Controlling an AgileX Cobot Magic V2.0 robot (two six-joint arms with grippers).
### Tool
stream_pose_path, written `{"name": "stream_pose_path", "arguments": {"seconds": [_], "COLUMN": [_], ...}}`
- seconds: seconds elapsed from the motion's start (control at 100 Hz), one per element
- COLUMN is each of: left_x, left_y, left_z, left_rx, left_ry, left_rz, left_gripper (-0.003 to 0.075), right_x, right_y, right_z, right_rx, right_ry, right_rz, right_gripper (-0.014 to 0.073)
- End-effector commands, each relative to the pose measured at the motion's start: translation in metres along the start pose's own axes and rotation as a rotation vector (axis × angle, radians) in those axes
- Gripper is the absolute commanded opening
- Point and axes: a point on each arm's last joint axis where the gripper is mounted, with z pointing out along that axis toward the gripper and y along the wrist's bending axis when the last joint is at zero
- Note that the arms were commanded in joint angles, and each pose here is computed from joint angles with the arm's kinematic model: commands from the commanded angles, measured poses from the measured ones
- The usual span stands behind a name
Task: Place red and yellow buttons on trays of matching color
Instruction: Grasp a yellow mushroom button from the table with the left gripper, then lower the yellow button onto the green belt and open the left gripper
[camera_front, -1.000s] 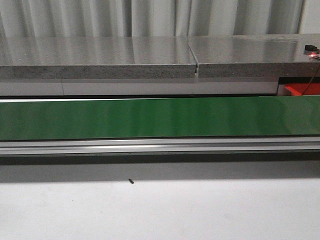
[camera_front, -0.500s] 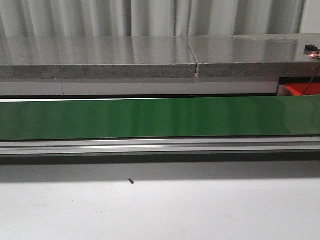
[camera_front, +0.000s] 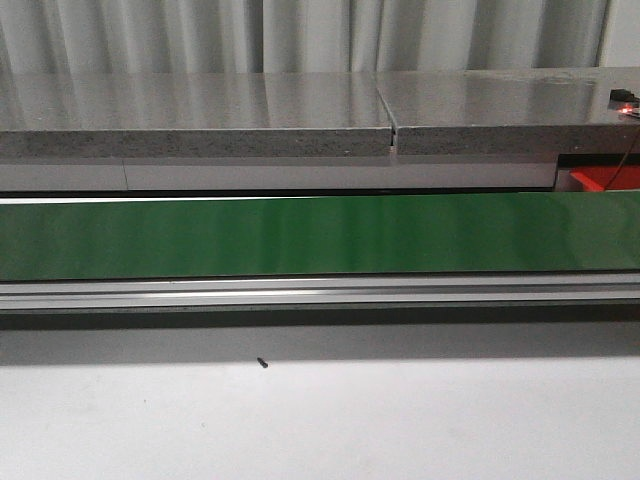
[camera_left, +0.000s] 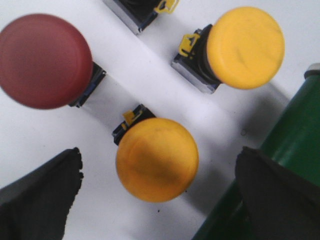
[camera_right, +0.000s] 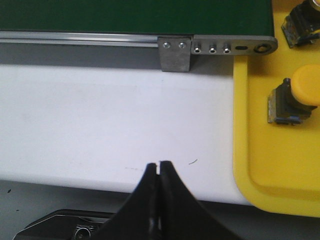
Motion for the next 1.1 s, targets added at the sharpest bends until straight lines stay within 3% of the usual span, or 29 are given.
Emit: {"name": "stream_pose_path", "arguments": {"seconds": [0.0, 0.23, 0.43, 0.67, 1.09], "left_x": [-0.012, -0.013, -0.013, -0.008, 0.028], "left_y": [-0.006, -0.005, -0.006, -0.013, -0.038], "left_z": [-0.018, -0.013, -0.016, -0.046, -0.125], "left_rx": [0.030, 0.031, 0.034, 0.061, 0.139], "left_ry": [-0.098, -0.106, -0.107, -0.157, -0.319], "left_rz": [-0.016, -0.020, -0.020, 0.007, 0.121], "left_gripper": [0.0576, 0.0301, 0.0165, 0.0146, 0.0146], "right_x": [-0.012, -0.012, -0.012, -0.012, -0.012], "right_y": [0.001, 0.001, 0.001, 0.001, 0.001], "right_z": [-0.007, -0.007, -0.007, -0.007, -0.007], "right_rx": [-0.001, -0.001, -0.001, -0.001, -0.001], "right_ry": [-0.079, -0.079, -0.079, -0.079, -0.079], "right_rz": [-0.012, -0.012, -0.012, -0.012, -0.012], "right_gripper": [-0.0091, -0.0091, -0.0091, -0.0091, -0.0091]}}
